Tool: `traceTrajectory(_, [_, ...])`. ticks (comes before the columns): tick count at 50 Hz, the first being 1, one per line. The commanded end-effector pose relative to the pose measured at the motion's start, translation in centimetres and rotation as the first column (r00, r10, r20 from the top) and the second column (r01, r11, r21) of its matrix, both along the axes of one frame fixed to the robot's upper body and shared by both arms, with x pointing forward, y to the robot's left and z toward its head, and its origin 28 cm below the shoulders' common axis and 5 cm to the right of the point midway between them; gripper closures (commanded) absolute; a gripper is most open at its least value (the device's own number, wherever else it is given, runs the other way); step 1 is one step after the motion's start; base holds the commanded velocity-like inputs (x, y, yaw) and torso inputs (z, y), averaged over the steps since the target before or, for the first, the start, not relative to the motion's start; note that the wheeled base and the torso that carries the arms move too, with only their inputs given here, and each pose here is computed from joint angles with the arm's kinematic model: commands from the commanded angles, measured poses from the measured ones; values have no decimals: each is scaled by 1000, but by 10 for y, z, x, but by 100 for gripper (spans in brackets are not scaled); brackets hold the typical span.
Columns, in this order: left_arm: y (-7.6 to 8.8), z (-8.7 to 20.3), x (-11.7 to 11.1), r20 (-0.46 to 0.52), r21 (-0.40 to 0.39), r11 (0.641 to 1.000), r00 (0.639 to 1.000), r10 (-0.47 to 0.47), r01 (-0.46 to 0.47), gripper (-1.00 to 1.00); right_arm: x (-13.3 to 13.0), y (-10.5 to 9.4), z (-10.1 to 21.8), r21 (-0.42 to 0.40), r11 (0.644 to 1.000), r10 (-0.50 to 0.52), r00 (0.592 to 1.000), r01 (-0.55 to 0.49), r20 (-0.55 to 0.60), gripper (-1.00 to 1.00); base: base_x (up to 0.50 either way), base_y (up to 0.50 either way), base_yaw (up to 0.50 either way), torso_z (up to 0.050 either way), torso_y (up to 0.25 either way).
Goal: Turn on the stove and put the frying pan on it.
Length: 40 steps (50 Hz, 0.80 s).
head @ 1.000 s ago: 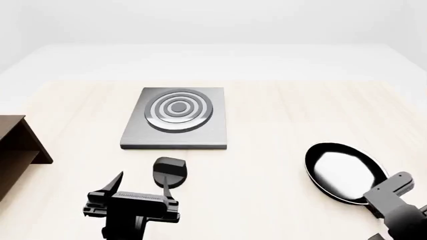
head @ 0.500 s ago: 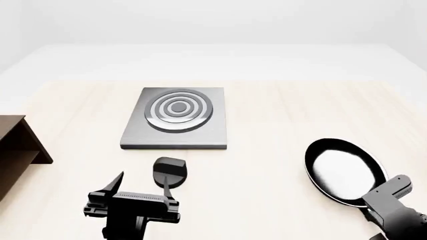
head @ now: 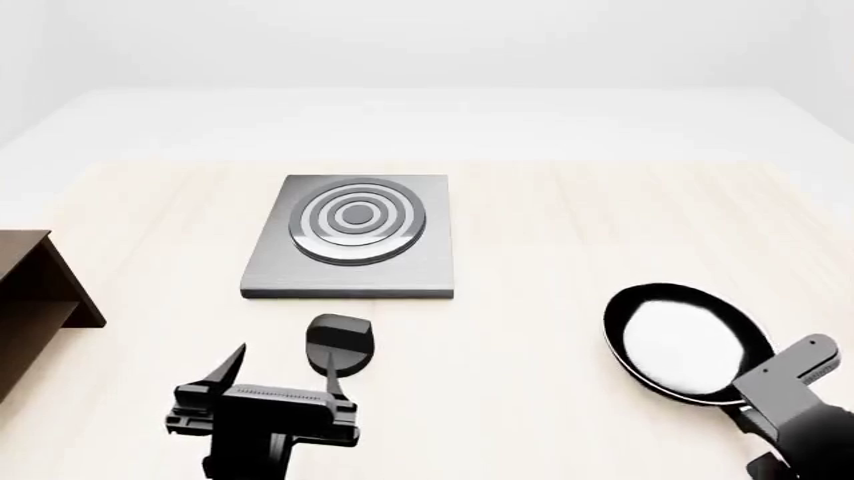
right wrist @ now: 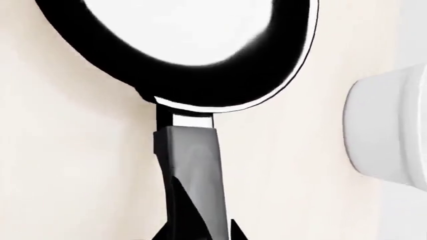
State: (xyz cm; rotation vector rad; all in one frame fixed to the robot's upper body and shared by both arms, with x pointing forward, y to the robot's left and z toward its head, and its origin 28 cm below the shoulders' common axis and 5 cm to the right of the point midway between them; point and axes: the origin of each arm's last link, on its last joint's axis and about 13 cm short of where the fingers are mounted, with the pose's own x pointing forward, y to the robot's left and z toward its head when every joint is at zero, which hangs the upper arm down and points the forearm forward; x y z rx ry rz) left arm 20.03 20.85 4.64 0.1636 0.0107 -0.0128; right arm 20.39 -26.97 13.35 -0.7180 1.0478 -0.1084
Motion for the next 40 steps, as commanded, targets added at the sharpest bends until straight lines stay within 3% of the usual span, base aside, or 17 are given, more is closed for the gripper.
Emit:
traceTrajectory(1, [1,3,0,6,-31,999,1000,-20,20,-100,10,6,47,-51,997,66,970,-56,234,100,0,0,0,0,0])
traceTrajectory(16, [3,5,0,15,-35,999,1000,-18,19,-100,15,16,92,-96,991,121,937,-94,328,100,1,0,0,0,0])
traceTrajectory(34, [5,6,-1,18,-45,999,1000,-18,19,-100,18,23,118,-129,986,148,909,-106,391,100,0,0,0,0,1])
traceTrajectory(40, [5,6,-1,18,-45,999,1000,-18,19,-100,26,28,125,-128,986,151,880,-104,450,100,0,0,0,0,2])
